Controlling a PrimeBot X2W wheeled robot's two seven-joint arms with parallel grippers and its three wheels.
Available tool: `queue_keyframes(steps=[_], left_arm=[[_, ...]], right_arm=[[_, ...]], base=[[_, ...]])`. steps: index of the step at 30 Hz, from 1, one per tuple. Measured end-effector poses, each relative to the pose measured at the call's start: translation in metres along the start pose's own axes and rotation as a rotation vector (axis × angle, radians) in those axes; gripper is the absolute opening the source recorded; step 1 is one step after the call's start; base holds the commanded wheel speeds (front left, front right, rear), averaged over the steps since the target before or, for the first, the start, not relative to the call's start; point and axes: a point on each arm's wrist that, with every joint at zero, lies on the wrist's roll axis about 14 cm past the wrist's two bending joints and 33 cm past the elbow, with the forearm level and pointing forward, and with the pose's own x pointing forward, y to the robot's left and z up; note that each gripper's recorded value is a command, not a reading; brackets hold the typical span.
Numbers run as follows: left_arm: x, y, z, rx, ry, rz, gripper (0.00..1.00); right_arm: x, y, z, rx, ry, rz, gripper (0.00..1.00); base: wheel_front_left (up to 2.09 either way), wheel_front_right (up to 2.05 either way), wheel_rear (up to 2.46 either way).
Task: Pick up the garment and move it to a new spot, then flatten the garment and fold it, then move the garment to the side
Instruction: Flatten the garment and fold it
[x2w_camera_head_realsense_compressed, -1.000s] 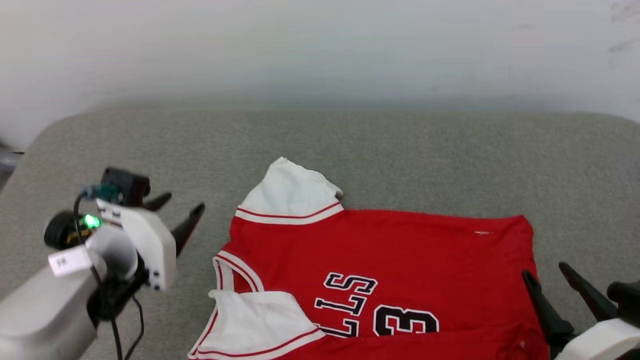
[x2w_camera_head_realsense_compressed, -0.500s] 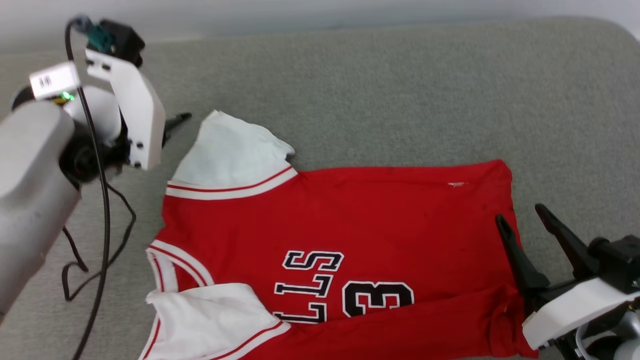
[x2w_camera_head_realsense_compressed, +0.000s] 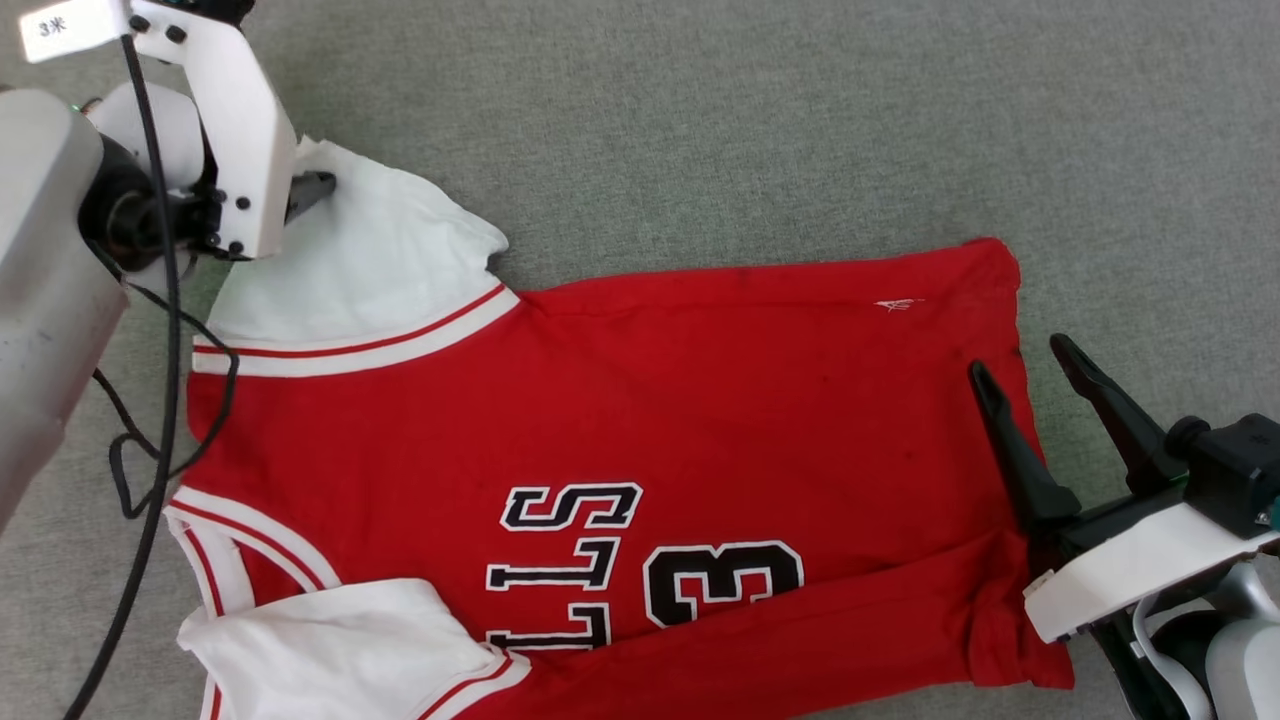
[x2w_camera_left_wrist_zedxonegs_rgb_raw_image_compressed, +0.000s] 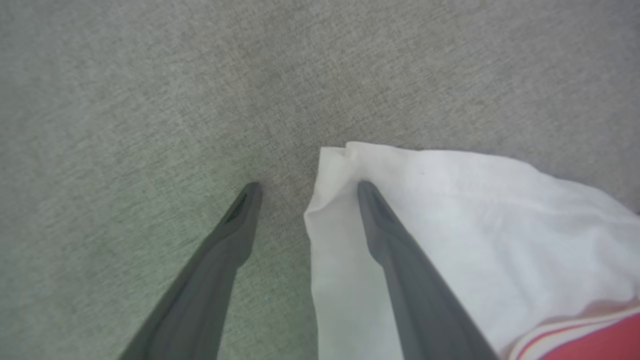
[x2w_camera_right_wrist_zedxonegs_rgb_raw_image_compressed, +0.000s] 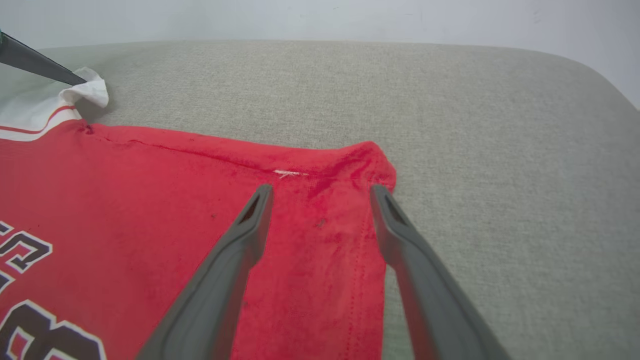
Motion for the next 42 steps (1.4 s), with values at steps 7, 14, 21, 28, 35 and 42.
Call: queue_keyframes(steps=[7, 14, 21, 28, 35, 42], left_arm=[[0.011, -0.004, -0.007, 0.029, 0.045, -0.023, 0.0], [-0.008, -0.013, 0.001, 0.096, -0.073, 0.001, 0.0], [-0.049, -0.026, 0.024, 0.166, -0.262, 0.009, 0.0], [-0.077, -0.031, 0.022, 0.214, -0.349, 0.019, 0.0], [-0.087, -0.029, 0.018, 0.221, -0.384, 0.025, 0.0], [-0.084, -0.024, 0.015, 0.23, -0.4, 0.023, 0.0]], right_arm=[[0.002, -0.011, -0.003, -0.008, 0.011, -0.026, 1.0], [-0.001, -0.026, 0.031, -0.086, -0.043, -0.034, 1.0], [0.004, -0.029, 0.047, -0.193, 0.105, 0.039, 1.0], [0.021, -0.036, 0.042, -0.251, 0.369, 0.099, 1.0], [0.033, -0.04, 0.019, -0.276, 0.595, 0.116, 1.0], [0.053, -0.035, -0.019, -0.288, 0.754, 0.133, 1.0]], base=[[0.0, 0.0, 0.0], [0.0, 0.0, 0.0], [0.0, 0.0, 0.0], [0.0, 0.0, 0.0], [0.0, 0.0, 0.0], [0.0, 0.0, 0.0]])
